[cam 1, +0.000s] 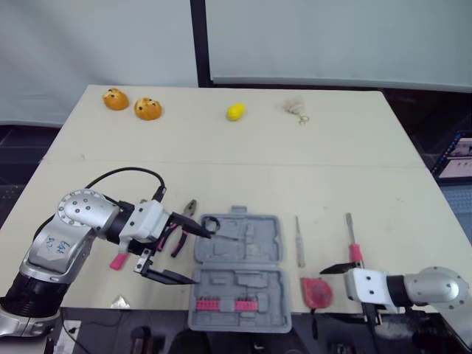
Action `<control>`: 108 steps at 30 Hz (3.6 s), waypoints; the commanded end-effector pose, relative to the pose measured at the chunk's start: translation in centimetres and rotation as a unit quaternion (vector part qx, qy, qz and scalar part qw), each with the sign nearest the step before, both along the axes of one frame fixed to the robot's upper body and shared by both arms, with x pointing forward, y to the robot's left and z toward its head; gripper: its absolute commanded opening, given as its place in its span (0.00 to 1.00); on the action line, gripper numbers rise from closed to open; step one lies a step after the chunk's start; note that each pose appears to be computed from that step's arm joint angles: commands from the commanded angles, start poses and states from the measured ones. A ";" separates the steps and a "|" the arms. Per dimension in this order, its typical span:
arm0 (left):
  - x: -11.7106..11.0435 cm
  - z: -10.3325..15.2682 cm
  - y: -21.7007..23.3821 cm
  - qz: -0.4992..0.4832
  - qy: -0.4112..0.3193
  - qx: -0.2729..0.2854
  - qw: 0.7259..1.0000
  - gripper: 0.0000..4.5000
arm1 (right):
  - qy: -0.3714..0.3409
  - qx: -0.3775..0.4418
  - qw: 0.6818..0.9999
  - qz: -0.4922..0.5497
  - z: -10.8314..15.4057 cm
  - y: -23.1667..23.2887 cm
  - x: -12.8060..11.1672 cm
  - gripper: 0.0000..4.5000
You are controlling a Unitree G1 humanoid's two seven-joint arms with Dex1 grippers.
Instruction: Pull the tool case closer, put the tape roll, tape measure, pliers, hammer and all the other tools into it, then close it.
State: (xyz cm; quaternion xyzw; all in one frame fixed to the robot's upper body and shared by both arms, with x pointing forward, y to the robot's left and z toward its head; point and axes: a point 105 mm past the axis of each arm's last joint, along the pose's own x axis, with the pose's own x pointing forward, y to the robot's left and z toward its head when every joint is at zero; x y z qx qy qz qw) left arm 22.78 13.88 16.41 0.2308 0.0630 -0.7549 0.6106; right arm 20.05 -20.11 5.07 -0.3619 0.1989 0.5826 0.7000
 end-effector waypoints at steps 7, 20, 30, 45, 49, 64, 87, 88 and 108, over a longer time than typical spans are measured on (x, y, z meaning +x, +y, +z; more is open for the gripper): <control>-0.2 0.6 -0.3 -0.010 -0.019 -0.005 1.000 1.00 | -0.007 -0.005 1.000 -0.004 -0.7 0.2 0.6 0.98; -0.1 0.7 -0.2 -0.011 -0.022 -0.005 1.000 1.00 | -0.006 -0.004 1.000 -0.012 -1.4 0.6 1.1 0.98; 0.2 0.6 0.0 -0.008 -0.025 -0.001 1.000 1.00 | 0.003 0.002 1.000 -0.016 -2.0 0.9 1.2 0.80; 2.5 0.4 0.2 0.054 0.002 -0.039 0.998 1.00 | 0.093 0.043 0.994 -0.036 8.1 6.2 1.6 0.65; 2.9 -0.6 0.2 0.052 -0.006 -0.034 0.998 1.00 | 0.104 0.023 0.994 -0.034 9.2 8.4 4.3 0.65; 5.0 -1.7 0.8 0.066 -0.050 -0.023 0.996 1.00 | 0.054 -0.097 0.992 -0.060 6.6 10.6 11.2 0.65; 5.3 -1.2 0.3 0.066 -0.065 -0.029 0.995 1.00 | 0.014 -0.128 0.992 -0.012 5.0 12.8 13.2 0.65; 5.3 -1.2 0.3 0.066 -0.065 -0.029 0.995 1.00 | 0.012 -0.130 0.991 -0.012 5.0 12.8 13.3 0.65; 5.6 -1.0 0.0 0.068 -0.073 -0.033 0.994 1.00 | -0.007 -0.130 0.991 -0.006 4.7 13.0 13.8 0.65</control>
